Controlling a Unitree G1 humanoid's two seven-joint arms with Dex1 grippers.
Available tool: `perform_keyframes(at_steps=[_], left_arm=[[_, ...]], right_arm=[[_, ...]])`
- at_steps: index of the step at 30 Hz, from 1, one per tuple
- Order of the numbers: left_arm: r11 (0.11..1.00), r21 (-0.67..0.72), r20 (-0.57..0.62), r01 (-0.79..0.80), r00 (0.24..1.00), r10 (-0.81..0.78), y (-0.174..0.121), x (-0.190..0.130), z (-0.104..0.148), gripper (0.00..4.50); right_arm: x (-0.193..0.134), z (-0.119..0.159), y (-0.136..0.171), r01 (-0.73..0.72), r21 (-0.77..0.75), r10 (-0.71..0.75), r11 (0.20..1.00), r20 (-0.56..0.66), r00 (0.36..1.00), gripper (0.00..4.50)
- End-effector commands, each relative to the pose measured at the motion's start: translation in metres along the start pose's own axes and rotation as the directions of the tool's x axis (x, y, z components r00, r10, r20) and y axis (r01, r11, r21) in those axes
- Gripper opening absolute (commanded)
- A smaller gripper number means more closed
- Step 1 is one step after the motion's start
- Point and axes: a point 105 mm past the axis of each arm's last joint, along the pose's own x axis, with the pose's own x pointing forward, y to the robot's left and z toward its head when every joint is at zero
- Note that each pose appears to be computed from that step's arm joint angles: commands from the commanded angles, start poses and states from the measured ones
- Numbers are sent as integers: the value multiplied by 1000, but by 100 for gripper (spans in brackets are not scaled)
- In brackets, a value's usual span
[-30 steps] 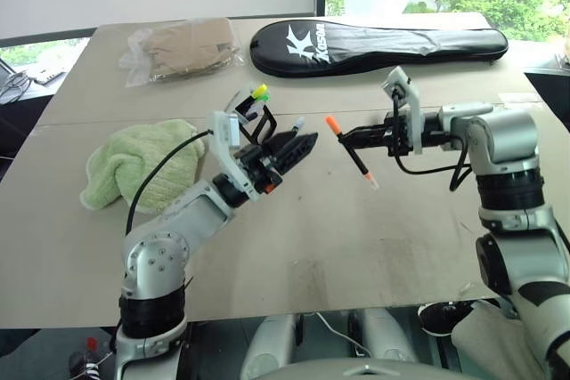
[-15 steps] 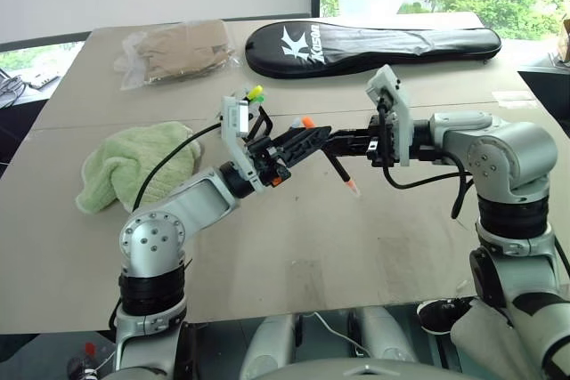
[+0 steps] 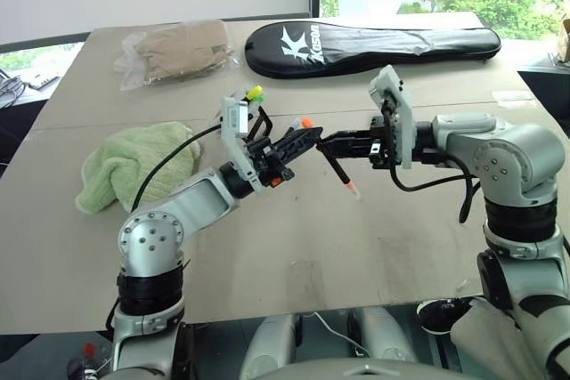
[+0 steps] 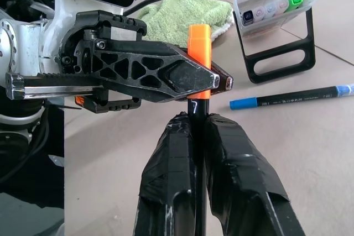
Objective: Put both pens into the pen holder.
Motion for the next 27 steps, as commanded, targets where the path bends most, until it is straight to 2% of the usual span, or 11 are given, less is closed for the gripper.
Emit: perform_keyframes(at_steps=[1, 2, 5, 8, 10, 12, 14, 16, 20, 23, 27], left_arm=[[999, 37, 75, 26, 997, -29, -7, -4, 18, 2], [998, 56, 105, 11, 994, -17, -5, -6, 28, 0], [994, 104, 163, -20, 987, 3, -3, -13, 48, 0], [980, 188, 243, -61, 970, 14, -7, -20, 74, 0], [952, 285, 305, -112, 952, 20, -14, -24, 94, 0], [870, 460, 313, -180, 949, 31, -23, -24, 107, 0], [697, 680, 268, -228, 962, 54, -32, -20, 108, 0], [539, 796, 282, -277, 956, 74, -38, -17, 113, 0], [332, 897, 278, -291, 957, 88, -44, -12, 115, 0], [184, 947, 238, -263, 960, 146, -37, -9, 107, 0], [70, 973, 200, -221, 952, 230, -22, -9, 99, 0]], right_arm=[[-6, 13, 0, 35, -92, -30, 995, 61, 998, 0], [-11, 13, 1, 39, -113, -31, 993, 73, 997, 89], [-29, 15, 6, 63, -209, -38, 976, 124, 992, 184], [-44, 16, 11, 106, -292, -56, 951, 174, 983, 321], [-52, 11, 19, 87, -299, -33, 950, 180, 983, 321], [-57, 6, 24, 93, -328, -35, 940, 177, 984, 321], [-59, -1, 25, 109, -334, -53, 936, 173, 984, 321], [-60, -6, 24, 136, -316, -82, 939, 179, 980, 321], [-64, -8, 28, 138, -322, -74, 937, 203, 976, 321], [-67, -7, 32, 129, -348, -53, 929, 220, 974, 321], [-71, -5, 30, 145, -379, -56, 914, 235, 970, 321]])
